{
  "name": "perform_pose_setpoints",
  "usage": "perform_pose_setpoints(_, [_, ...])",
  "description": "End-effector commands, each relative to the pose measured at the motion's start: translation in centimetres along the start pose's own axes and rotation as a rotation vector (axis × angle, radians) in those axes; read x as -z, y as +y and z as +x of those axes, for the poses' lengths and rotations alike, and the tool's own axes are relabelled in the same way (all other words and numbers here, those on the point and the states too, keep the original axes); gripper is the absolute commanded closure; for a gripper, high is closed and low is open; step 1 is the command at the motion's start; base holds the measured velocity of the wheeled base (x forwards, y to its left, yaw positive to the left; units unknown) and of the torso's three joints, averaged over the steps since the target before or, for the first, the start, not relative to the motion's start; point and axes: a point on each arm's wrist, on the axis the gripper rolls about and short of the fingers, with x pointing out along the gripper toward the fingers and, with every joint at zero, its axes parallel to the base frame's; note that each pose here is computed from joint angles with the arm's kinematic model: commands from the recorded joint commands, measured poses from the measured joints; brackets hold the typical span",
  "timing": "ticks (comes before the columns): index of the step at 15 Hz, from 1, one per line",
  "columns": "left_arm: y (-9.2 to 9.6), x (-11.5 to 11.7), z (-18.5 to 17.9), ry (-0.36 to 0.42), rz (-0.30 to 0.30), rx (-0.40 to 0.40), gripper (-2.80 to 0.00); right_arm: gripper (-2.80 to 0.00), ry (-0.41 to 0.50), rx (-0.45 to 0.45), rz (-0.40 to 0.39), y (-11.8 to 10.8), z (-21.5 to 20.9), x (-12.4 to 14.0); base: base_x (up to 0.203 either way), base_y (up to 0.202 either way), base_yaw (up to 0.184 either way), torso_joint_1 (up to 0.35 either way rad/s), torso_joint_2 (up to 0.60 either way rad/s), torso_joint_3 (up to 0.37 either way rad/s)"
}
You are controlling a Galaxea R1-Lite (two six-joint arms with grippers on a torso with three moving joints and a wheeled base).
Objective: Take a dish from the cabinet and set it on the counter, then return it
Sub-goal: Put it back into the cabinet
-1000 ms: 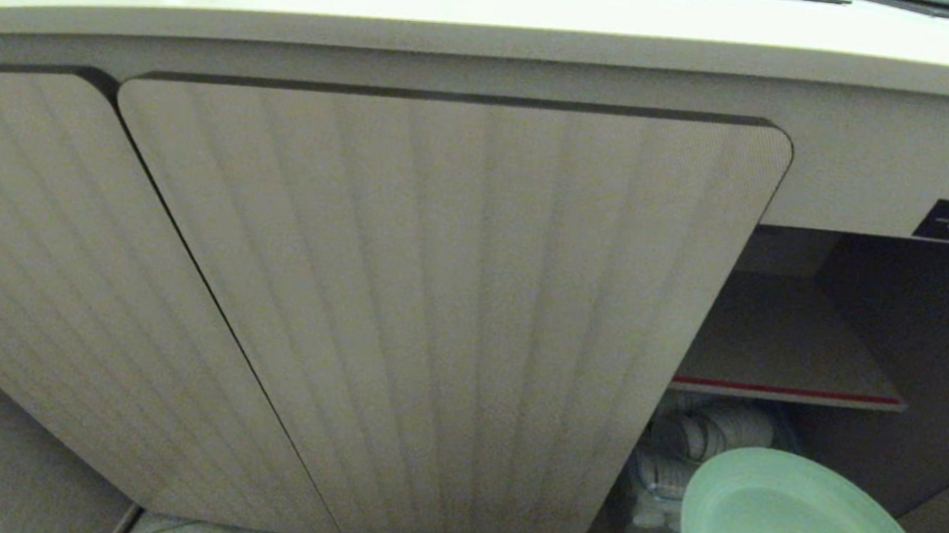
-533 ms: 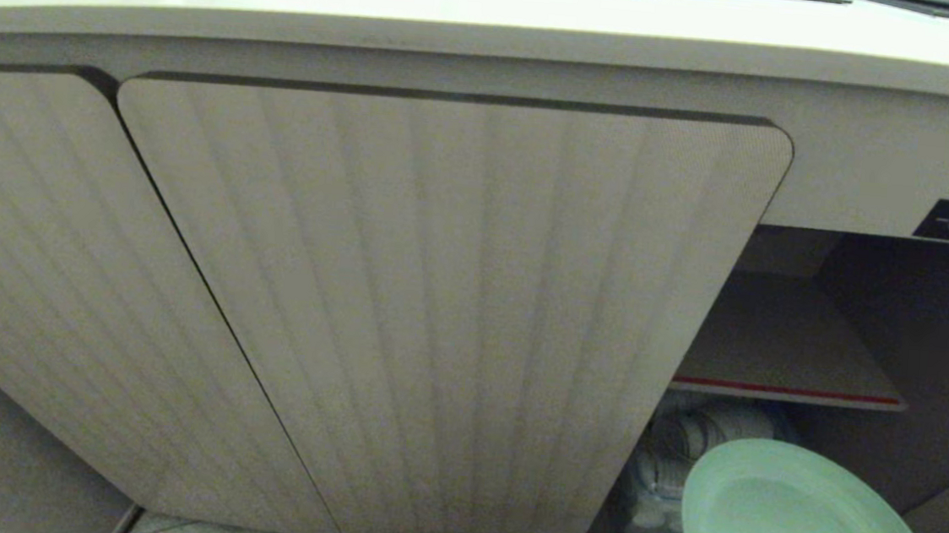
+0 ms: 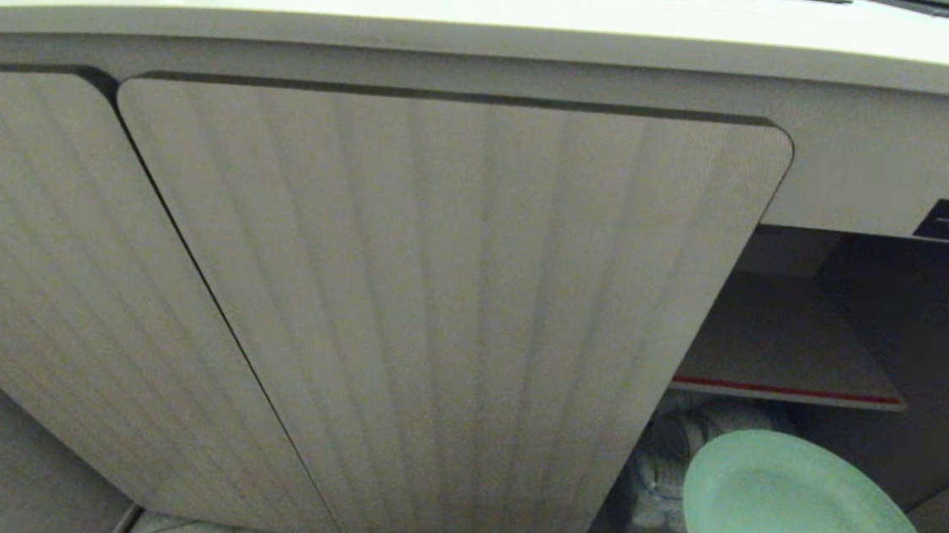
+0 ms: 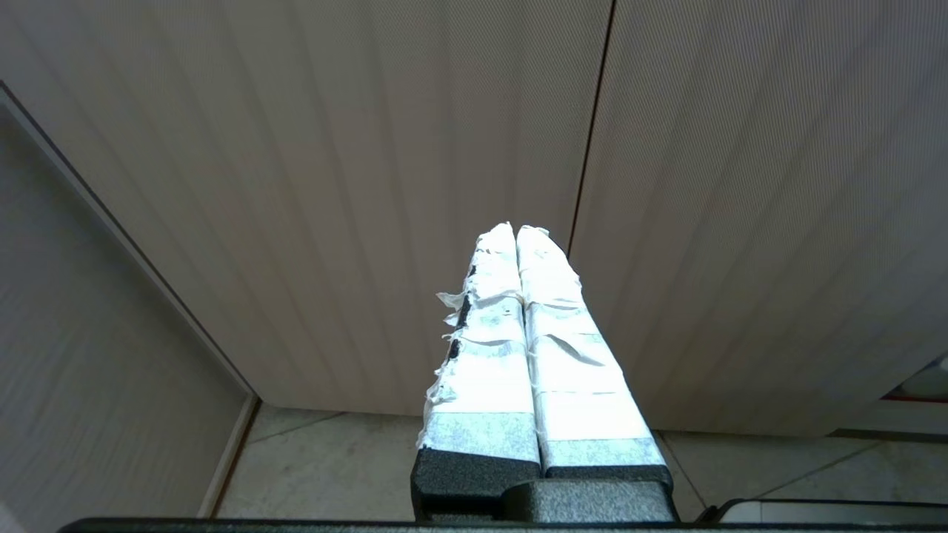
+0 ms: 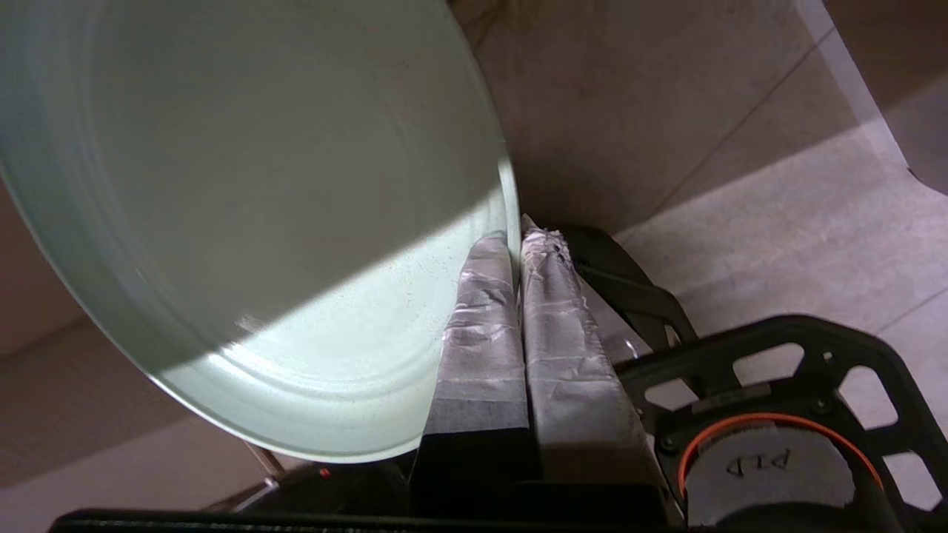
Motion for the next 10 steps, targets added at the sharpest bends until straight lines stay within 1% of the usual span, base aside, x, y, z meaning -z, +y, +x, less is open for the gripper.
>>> perform_pose_setpoints(1, [0.0, 0.0, 0.0, 0.0, 0.0, 0.0, 0.0, 0.0, 0.003, 0.011, 0.018, 0.1, 0.4, -0.5, 0.0, 0.0, 0.0, 0.0, 0.0, 0.0])
perform_pose_setpoints(5, [0.0, 0.0, 0.0, 0.0, 0.0, 0.0, 0.0, 0.0, -0.026, 0.02, 0.053, 0.3, 1.2, -1.9, 0.0, 0.0, 0.0, 0.0, 0.0, 0.0])
perform_pose_setpoints(10, [0.0, 0.0, 0.0, 0.0, 0.0, 0.0, 0.0, 0.0, -0.032, 0.02, 0.068, 0.9, 2.0, -3.3, 0.0, 0.0, 0.0, 0.0, 0.0, 0.0])
